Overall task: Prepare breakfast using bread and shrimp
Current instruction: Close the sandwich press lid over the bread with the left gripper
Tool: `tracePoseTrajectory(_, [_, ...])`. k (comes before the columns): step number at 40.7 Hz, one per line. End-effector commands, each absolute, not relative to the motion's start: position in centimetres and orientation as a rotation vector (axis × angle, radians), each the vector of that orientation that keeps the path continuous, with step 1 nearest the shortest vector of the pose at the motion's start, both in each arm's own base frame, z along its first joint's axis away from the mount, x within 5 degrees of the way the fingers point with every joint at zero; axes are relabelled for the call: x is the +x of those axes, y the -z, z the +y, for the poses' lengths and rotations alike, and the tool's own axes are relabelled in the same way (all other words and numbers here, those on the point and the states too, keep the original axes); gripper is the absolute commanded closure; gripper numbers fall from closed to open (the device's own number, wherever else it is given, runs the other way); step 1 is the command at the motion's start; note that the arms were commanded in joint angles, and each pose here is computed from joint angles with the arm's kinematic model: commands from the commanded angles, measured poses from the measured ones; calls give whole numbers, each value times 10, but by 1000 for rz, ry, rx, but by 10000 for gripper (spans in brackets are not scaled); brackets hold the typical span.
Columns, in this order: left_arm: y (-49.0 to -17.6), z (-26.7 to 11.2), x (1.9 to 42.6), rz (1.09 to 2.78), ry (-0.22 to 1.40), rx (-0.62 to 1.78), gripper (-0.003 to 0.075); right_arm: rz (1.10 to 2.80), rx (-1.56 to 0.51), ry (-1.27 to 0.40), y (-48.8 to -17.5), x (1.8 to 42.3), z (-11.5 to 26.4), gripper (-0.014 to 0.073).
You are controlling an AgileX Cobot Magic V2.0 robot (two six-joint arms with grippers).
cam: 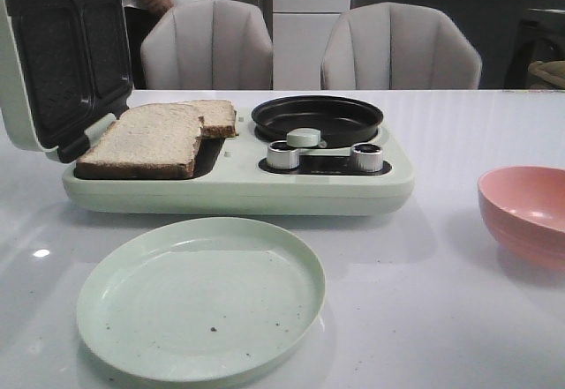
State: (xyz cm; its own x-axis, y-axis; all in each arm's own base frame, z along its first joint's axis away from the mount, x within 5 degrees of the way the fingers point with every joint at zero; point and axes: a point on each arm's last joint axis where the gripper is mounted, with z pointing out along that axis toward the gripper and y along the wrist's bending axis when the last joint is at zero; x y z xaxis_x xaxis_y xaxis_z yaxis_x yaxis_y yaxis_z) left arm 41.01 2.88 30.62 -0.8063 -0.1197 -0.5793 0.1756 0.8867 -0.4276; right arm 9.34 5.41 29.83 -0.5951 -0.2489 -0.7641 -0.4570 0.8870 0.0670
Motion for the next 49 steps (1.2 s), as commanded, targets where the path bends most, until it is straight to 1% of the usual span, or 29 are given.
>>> tracePoseTrajectory(1, [-342,9,403,2321,678,99,619,2144,-485,-338,-312,97,55,196])
tracePoseTrajectory(12, [-342,-32,402,2322,720,238,619,2144,-485,-338,-312,97,55,196])
tracePoseTrajectory(18, [-342,-45,399,2333,740,298,619,2144,-485,-338,-312,97,55,196])
tracePoseTrajectory(25, [-352,-59,382,2310,733,404,619,2144,-485,-338,-312,97,55,196])
tracePoseTrajectory(30, [-363,-70,359,2262,706,472,619,2144,-485,-338,-312,97,55,196])
tracePoseTrajectory(38, [-373,-96,304,2198,665,630,619,2144,-485,-338,-312,97,55,196])
tracePoseTrajectory(45, [-366,-117,253,2138,611,736,618,2144,-485,-338,-312,97,55,196])
tracePoseTrajectory(49, [-359,-122,223,2106,584,780,617,2144,-485,-338,-312,97,55,196])
